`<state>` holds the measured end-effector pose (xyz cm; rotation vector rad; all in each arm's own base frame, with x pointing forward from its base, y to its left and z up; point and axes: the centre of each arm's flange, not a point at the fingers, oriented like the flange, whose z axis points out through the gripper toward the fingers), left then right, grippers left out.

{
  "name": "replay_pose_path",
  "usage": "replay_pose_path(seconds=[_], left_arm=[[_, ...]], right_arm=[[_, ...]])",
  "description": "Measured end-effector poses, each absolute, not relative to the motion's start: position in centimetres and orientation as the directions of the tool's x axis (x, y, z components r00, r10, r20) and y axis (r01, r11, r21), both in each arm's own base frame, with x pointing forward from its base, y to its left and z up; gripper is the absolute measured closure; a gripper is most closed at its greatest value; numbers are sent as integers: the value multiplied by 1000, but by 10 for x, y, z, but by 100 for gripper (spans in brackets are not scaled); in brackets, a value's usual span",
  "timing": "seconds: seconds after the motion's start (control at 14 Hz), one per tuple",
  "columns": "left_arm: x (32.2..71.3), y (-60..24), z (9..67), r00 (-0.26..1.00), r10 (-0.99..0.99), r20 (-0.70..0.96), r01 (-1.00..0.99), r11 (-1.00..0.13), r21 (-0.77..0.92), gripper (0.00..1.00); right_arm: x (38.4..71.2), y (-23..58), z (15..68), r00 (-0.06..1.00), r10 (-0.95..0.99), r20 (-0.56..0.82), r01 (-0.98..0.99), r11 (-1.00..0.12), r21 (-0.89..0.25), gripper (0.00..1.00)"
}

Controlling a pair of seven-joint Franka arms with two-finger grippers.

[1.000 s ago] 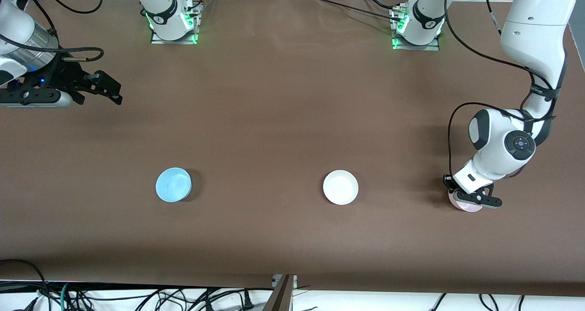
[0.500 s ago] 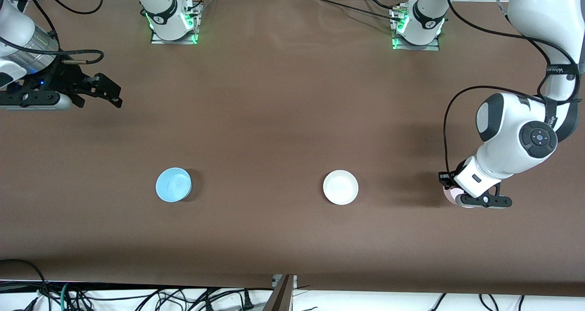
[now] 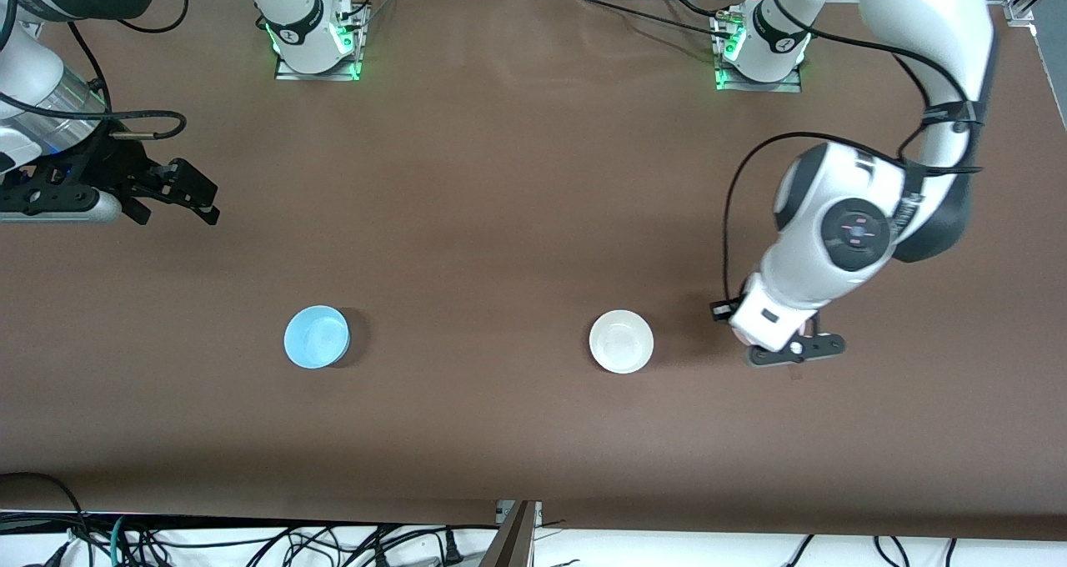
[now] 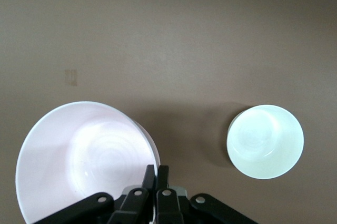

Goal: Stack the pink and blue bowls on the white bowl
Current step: 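Carry the pink bowl over the white bowl while the right gripper reaches the blue bowl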

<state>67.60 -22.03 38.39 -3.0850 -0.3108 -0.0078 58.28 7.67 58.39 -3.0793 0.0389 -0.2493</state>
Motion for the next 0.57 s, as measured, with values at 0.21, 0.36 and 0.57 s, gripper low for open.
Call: replay_pose_path(seconds=[0.21, 0.36, 0.57], left_arm=[[675, -265, 377, 959, 282, 20, 283, -957, -64, 97], [680, -282, 369, 947, 319, 42, 321, -945, -71, 97], [693, -308, 361, 927, 362, 101, 370, -926, -71, 97]], right_arm=[[583, 70, 566, 996, -36, 84, -33, -999, -40, 0], [579, 70, 546, 999, -31, -20, -31, -999, -23, 0], [579, 78, 524, 995, -4, -95, -5, -1000, -12, 0]])
